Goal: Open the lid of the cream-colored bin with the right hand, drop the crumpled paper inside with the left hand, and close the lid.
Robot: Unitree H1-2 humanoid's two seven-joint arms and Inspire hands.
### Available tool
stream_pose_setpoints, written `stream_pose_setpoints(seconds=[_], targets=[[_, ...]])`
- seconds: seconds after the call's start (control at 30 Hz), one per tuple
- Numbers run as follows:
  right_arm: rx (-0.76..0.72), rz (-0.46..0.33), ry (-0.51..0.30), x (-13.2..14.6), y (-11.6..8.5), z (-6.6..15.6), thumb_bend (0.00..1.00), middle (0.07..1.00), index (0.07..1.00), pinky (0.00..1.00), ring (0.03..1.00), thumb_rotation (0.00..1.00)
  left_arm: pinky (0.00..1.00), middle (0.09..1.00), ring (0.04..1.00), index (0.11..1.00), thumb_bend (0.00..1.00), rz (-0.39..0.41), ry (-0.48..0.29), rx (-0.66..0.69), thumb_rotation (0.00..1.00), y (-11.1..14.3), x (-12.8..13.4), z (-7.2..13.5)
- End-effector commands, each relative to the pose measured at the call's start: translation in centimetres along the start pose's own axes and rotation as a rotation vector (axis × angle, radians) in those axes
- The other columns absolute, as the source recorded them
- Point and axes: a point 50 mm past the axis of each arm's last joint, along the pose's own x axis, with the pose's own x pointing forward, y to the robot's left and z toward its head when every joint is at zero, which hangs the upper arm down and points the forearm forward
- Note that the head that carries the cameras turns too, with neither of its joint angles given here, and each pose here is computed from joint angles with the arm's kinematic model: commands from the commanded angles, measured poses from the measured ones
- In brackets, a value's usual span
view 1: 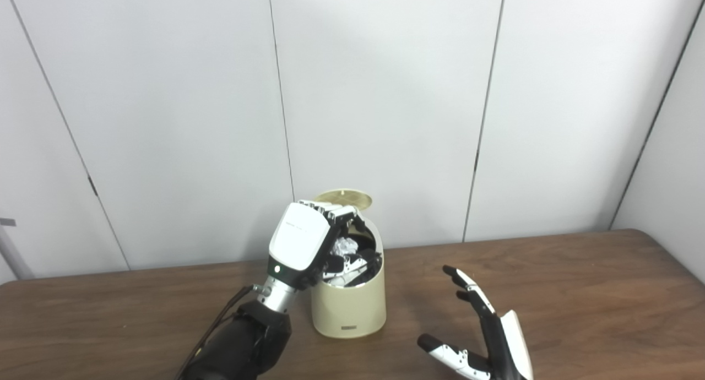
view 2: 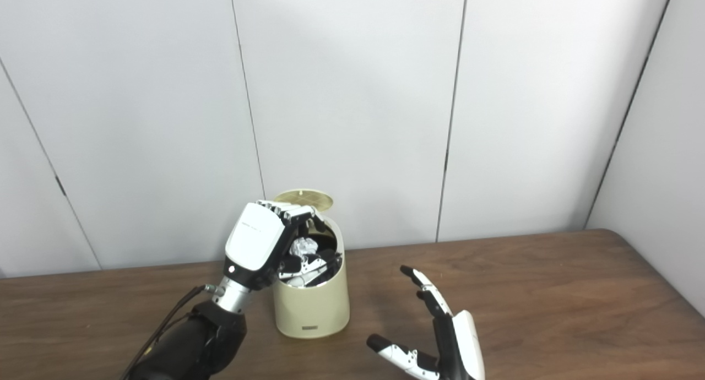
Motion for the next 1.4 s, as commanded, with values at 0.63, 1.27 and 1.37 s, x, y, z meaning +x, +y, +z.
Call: stream_pose_setpoints(seconds=[0.63,1.27,1.37], targets=[[0.06,0.054,0.111,-3.7,3.3,-0.5,0.8,0.88,0.849,0.81,0.876,0.71,0.19,0.295,0.232,0.471,0.52,0.049,-0.02,-0.035,0.07,1.8,1.5,-0.3],[0.058,0.06,0.104,-3.6,3.3,-0.5,0.82,0.881,0.85,0.81,0.875,0.73,0.33,0.443,0.377,0.487,0.99,0.013,-0.01,-0.063,0.26,1.6,1.1,-0.4],[0.057,0.06,0.101,-3.6,3.3,-0.5,0.82,0.881,0.849,0.81,0.874,0.72,0.32,0.432,0.364,0.476,0.98,0.013,-0.012,-0.064,0.26,1.5,1.0,-0.4]])
